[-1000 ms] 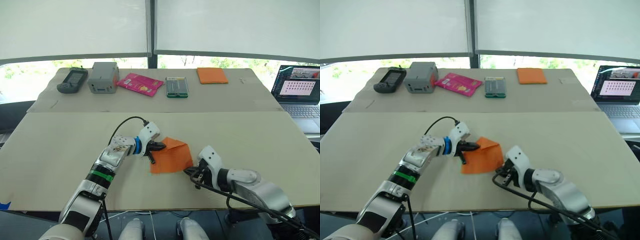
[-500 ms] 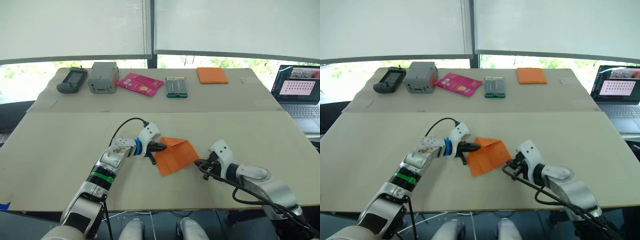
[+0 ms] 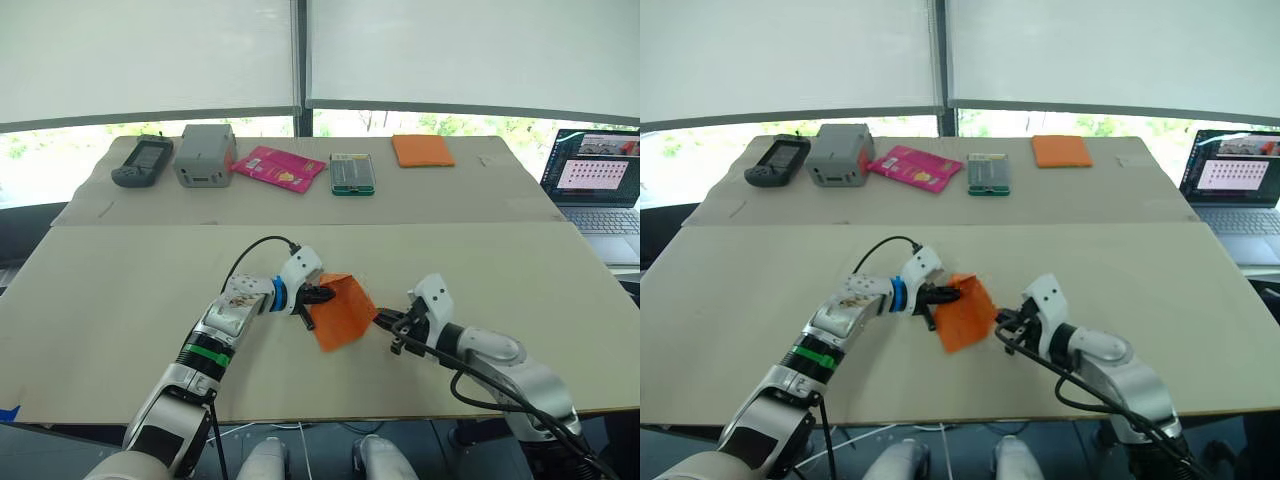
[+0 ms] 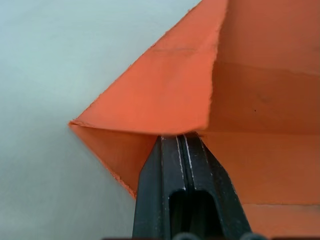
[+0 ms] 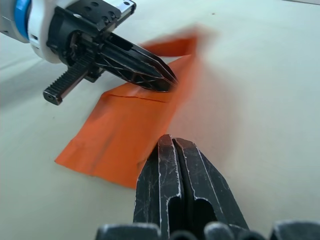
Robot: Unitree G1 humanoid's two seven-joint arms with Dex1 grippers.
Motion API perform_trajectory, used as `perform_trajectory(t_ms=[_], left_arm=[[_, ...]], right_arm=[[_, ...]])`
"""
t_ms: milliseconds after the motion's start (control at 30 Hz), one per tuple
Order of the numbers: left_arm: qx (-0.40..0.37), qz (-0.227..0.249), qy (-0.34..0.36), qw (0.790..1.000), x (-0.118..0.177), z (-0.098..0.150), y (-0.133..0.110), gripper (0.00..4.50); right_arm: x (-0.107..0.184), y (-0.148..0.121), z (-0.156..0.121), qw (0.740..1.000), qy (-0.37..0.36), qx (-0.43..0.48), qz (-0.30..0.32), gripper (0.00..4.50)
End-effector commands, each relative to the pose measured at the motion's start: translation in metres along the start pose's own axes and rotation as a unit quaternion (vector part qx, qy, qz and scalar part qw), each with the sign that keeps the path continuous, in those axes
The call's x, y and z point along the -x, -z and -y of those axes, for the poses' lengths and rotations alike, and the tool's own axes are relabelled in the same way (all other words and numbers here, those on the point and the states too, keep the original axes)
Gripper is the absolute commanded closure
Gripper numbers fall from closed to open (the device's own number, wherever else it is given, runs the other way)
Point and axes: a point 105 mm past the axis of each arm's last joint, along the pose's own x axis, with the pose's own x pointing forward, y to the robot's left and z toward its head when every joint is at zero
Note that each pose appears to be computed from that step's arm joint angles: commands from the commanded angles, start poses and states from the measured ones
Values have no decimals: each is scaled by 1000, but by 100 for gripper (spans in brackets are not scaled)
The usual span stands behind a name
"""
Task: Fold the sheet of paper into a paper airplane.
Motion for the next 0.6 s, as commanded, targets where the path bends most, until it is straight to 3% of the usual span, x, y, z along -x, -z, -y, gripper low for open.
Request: perform_trajectory(t_ms=[33, 167, 600], left_arm=[[-7, 1, 1, 1000, 3, 2, 0, 450], [-1, -4, -13, 1000, 10, -4, 3, 450], [15, 51, -62, 997, 22, -16, -20, 450]], right_arm=[[-1, -11, 5, 1000, 6, 16, 20, 445], [-2, -2, 13, 1000, 16, 16, 4, 445], [-13, -5, 10, 1000, 4, 15, 12, 445]])
